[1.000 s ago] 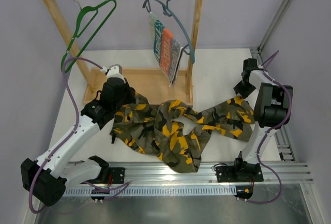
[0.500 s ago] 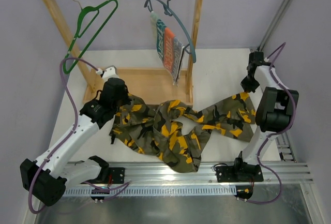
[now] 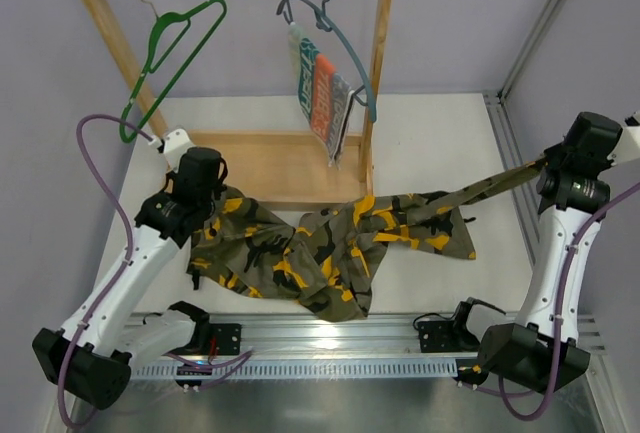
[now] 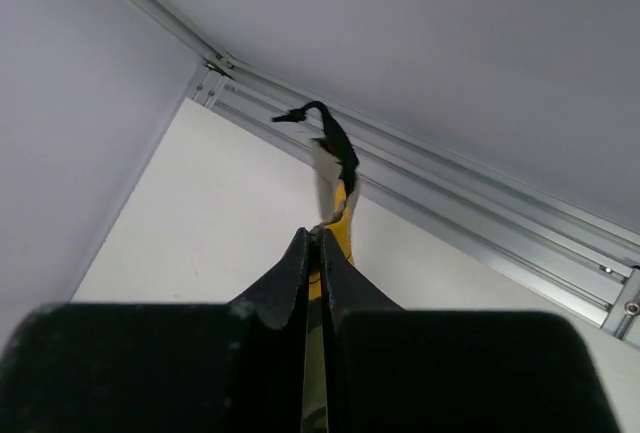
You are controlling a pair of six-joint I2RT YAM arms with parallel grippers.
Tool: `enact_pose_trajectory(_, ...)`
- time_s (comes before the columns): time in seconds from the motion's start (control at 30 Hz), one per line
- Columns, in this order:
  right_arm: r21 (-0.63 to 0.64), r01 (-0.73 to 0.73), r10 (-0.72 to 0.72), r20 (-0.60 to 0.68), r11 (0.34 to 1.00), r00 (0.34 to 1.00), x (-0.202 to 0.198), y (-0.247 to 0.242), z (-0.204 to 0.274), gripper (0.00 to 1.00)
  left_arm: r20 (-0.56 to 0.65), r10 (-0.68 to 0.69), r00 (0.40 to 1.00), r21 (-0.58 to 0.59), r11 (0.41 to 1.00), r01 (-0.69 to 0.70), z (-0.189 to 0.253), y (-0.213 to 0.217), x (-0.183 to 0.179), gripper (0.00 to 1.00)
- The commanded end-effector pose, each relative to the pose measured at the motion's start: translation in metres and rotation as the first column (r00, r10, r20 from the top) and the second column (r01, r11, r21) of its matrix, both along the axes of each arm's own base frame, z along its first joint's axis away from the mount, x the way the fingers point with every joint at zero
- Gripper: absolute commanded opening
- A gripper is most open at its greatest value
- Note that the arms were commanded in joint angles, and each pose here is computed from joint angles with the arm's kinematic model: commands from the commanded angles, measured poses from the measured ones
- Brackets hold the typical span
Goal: Place the trousers on the hanger
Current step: Fold the trousers
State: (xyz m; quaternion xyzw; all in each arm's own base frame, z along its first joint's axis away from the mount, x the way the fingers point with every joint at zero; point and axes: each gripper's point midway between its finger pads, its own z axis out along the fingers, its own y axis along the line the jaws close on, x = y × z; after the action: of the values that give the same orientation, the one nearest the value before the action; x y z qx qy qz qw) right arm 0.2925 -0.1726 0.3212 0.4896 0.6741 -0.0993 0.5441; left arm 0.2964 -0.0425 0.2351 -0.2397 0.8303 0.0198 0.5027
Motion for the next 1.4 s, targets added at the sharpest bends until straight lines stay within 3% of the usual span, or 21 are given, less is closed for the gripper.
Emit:
enact_pose_trajectory(0.0, 0.058, 0.038, -0.035, -0.065, 0.998, 0.997, -0.008, -0.006, -0.038, 0.04, 0.072, 0.076, 0.995, -0.024, 0.997, -0.074, 0.023, 0.016, 0.005, 0.0)
enact_pose_trajectory(0.17, 0.145, 0.117, -0.085, -0.214, 0.982, 0.973, -0.047, 0.0, -0.121, 0.04, 0.012, 0.089, 0.996, -0.046, 0.995, -0.089, 0.004, 0.025, 0.006, 0.0)
enact_pose_trajectory(0.33, 0.103, 0.154, -0.125, -0.243, 0.983, 0.962, -0.06, -0.009, -0.105, 0.16, 0.014, 0.117, 0.993, -0.056, 0.992, -0.116, 0.003, 0.038, 0.003, 0.0)
enact_pose_trajectory(0.4, 0.12, 0.06, -0.041, -0.155, 0.991, 0.987, -0.045, 0.002, -0.076, 0.27, 0.017, 0.118, 0.993, -0.067, 0.991, -0.117, 0.003, 0.039, 0.005, 0.0)
enact_pose_trajectory(0.47, 0.124, -0.062, 0.072, -0.081, 0.99, 0.994, -0.03, 0.016, -0.06, 0.27, 0.012, 0.1, 0.995, -0.081, 0.992, -0.099, 0.0, 0.035, 0.008, 0.0)
enact_pose_trajectory(0.53, 0.135, -0.143, 0.148, -0.024, 0.98, 0.989, -0.021, 0.029, -0.05, 0.23, 0.003, 0.089, 0.996, -0.081, 0.993, -0.088, -0.002, 0.033, 0.009, 0.0)
enact_pose_trajectory(0.67, 0.12, -0.142, 0.149, -0.049, 0.983, 0.988, -0.023, 0.027, -0.053, 0.16, -0.004, 0.086, 0.996, -0.072, 0.994, -0.086, -0.003, 0.034, 0.01, 0.0)
enact_pose_trajectory(0.7, 0.115, -0.17, 0.174, -0.027, 0.979, 0.984, -0.017, 0.029, -0.051, 0.17, -0.004, 0.077, 0.997, -0.077, 0.994, -0.077, -0.003, 0.032, 0.01, 0.0)
enact_pose_trajectory(0.77, 0.181, -0.348, 0.348, 0.03, 0.92, 0.937, 0.003, 0.058, -0.062, 0.32, 0.002, 0.061, 0.998, -0.088, 0.994, -0.061, -0.003, 0.029, 0.012, 0.0)
enact_pose_trajectory(0.87, 0.236, -0.466, 0.469, 0.045, 0.853, 0.882, 0.023, 0.086, -0.078, 0.39, 0.0, 0.026, 1.0, -0.097, 0.995, -0.026, -0.004, 0.023, 0.016, 0.0)
enact_pose_trajectory(0.97, 0.285, -0.575, 0.601, -0.004, 0.767, 0.799, 0.039, 0.139, -0.1, 0.4, -0.06, -0.006, 0.998, -0.081, 0.997, 0.001, -0.014, 0.018, 0.019, 0.13)
enact_pose_trajectory(1.0, 0.288, -0.669, 0.701, -0.008, 0.685, 0.713, 0.043, 0.183, -0.103, 0.4, -0.09, -0.005, 0.996, -0.074, 0.997, -0.001, -0.02, 0.018, 0.021, 0.3)
enact_pose_trajectory(1.07, 0.28, -0.743, 0.78, -0.04, 0.608, 0.624, 0.04, 0.224, -0.115, 0.4, -0.108, 0.017, 0.994, -0.064, 0.998, -0.024, -0.023, 0.021, 0.02, 0.58)
enact_pose_trajectory(1.1, 0.253, -0.832, 0.864, -0.036, 0.494, 0.502, 0.031, 0.272, -0.115, 0.41, -0.121, 0.026, 0.992, -0.06, 0.998, -0.034, -0.025, 0.023, 0.018, 0.75)
enact_pose_trajectory(1.2, 0.165, -0.912, 0.926, -0.03, 0.376, 0.376, 0.009, 0.314, -0.118, 0.43, -0.138, 0.059, 0.989, -0.052, 0.996, -0.067, -0.026, 0.029, 0.01, 0.82)
enact_pose_trajectory(1.37, 0.037, -0.996, 0.996, 0.042, 0.083, 0.085, -0.043, 0.388, -0.113, 0.43, -0.155, 0.09, 0.984, -0.05, 0.994, -0.099, -0.025, 0.037, -0.007, 0.83)
